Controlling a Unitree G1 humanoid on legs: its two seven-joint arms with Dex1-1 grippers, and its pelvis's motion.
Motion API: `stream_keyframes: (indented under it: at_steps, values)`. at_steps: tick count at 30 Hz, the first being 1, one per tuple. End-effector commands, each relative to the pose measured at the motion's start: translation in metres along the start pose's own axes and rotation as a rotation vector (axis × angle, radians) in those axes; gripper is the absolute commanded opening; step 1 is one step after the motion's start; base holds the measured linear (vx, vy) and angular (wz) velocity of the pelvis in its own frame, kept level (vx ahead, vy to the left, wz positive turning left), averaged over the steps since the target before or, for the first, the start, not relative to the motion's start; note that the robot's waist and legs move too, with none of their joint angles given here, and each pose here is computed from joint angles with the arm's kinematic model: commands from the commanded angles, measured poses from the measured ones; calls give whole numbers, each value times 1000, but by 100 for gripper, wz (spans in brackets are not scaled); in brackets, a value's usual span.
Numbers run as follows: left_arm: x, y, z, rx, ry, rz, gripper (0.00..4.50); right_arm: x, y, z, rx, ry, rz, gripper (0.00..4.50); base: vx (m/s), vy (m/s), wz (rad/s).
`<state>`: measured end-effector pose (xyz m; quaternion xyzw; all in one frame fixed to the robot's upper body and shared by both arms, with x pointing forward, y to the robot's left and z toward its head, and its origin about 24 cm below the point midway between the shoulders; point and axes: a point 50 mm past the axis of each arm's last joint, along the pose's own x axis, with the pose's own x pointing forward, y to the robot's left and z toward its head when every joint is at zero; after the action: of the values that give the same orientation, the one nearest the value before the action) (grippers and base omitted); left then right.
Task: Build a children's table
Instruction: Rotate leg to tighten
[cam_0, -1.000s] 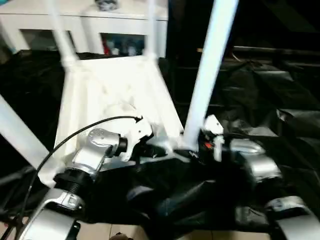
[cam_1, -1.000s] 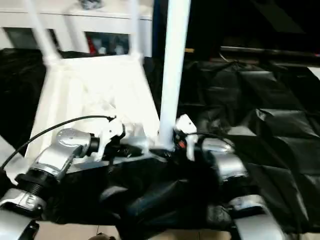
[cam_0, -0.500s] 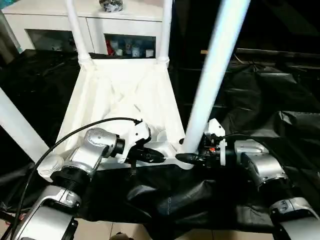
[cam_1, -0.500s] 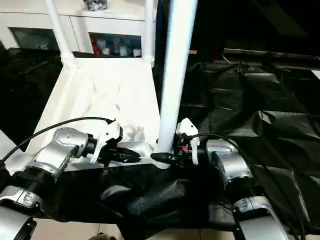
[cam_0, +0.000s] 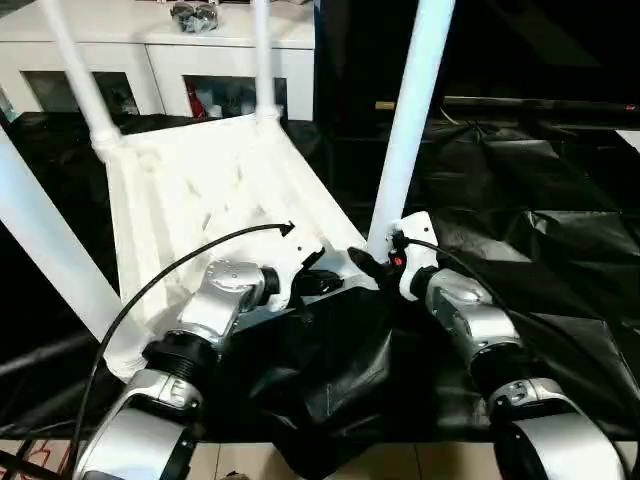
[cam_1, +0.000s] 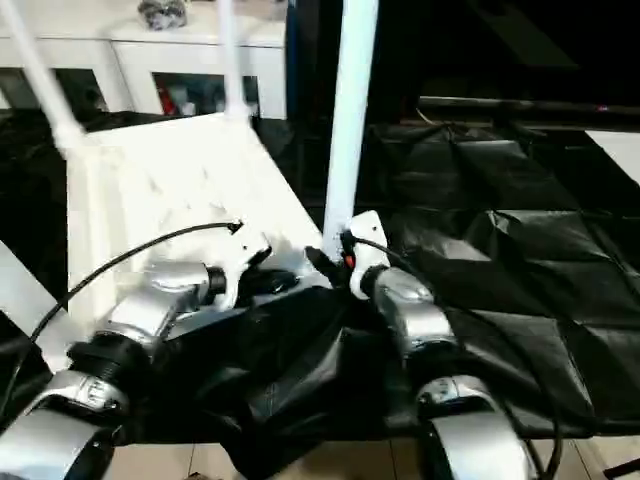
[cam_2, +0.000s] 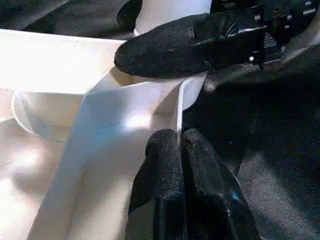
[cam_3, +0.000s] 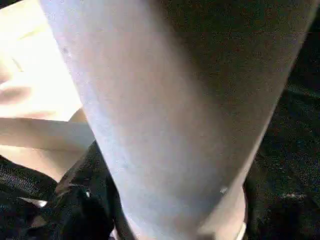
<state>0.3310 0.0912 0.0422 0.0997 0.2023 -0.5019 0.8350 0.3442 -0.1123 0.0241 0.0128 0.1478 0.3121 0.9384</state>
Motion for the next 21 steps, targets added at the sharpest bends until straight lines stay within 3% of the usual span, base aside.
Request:
stream_keyframes:
  at_steps: [1, 5, 11, 21]
  values:
    - [18, -19, 18, 19, -75, -85, 0, 11, 34, -26, 37, 125, 151, 346, 0, 0, 0]
    - [11, -17, 14, 56, -54, -113, 0, 6, 28, -21, -27, 94, 201, 368, 0, 0, 0]
    - [-6, -11, 9, 111, -24, -217, 0, -19, 18, -13, -109, 58, 469, 368, 0, 0, 0]
    - [-24, -6, 3, 151, 33, -368, 0, -46, 10, -17, -156, 174, 717, 368, 0, 0, 0]
